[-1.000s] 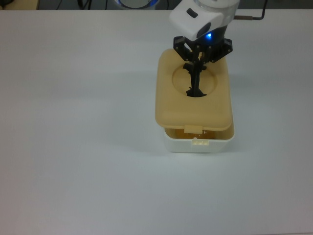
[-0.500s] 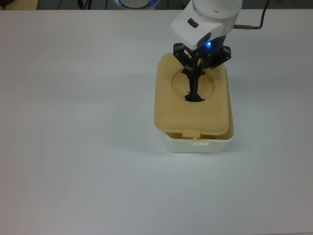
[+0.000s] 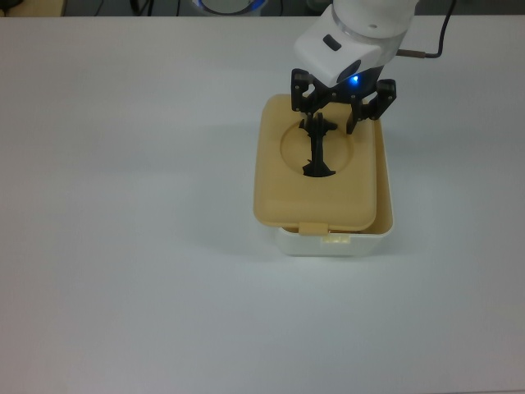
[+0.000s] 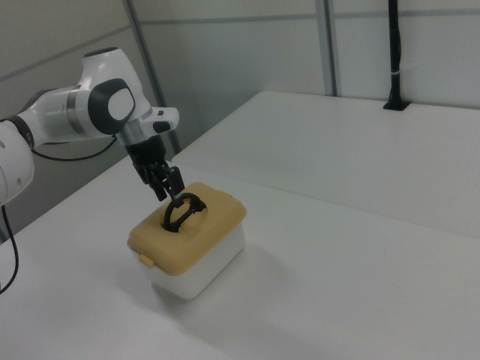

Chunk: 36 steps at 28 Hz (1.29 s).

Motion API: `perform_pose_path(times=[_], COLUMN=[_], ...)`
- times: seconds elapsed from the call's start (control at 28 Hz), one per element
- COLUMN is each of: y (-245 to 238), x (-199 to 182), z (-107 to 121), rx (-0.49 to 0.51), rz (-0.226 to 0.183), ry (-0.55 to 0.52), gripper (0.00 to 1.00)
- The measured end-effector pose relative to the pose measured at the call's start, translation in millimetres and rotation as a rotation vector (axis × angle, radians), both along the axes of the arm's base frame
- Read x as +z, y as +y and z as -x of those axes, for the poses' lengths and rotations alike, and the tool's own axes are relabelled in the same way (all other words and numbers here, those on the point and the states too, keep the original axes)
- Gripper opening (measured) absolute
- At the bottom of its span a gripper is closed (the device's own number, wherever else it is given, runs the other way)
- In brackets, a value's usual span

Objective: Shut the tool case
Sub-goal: 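Lower the lid onto the rim of the white box, then open the gripper and raise it off the handle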

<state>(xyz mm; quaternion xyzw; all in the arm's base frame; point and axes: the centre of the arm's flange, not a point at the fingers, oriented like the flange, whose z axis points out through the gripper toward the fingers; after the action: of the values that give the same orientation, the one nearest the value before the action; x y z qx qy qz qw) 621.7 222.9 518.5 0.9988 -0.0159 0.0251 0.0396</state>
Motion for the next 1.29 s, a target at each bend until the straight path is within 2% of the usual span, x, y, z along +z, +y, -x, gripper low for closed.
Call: perform_pose_path(times=[0.11, 0.32, 0.82, 0.93, 1.29], y=[0.0, 3.8, -4.2, -17.6, -90.1], x=[0.3, 0.7, 21.0, 26.6, 52.0], z=[-0.1, 1.2, 1.7, 4.5, 11.0], rx=[0.000, 0.006, 0.003, 0.006, -0.008], rz=[0.000, -0.001, 0.002, 0.021, 0.038], ry=[-0.001, -0.001, -0.023, 0.000, 0.075], gripper=[0.80, 1.00, 1.00, 1.00, 1.00])
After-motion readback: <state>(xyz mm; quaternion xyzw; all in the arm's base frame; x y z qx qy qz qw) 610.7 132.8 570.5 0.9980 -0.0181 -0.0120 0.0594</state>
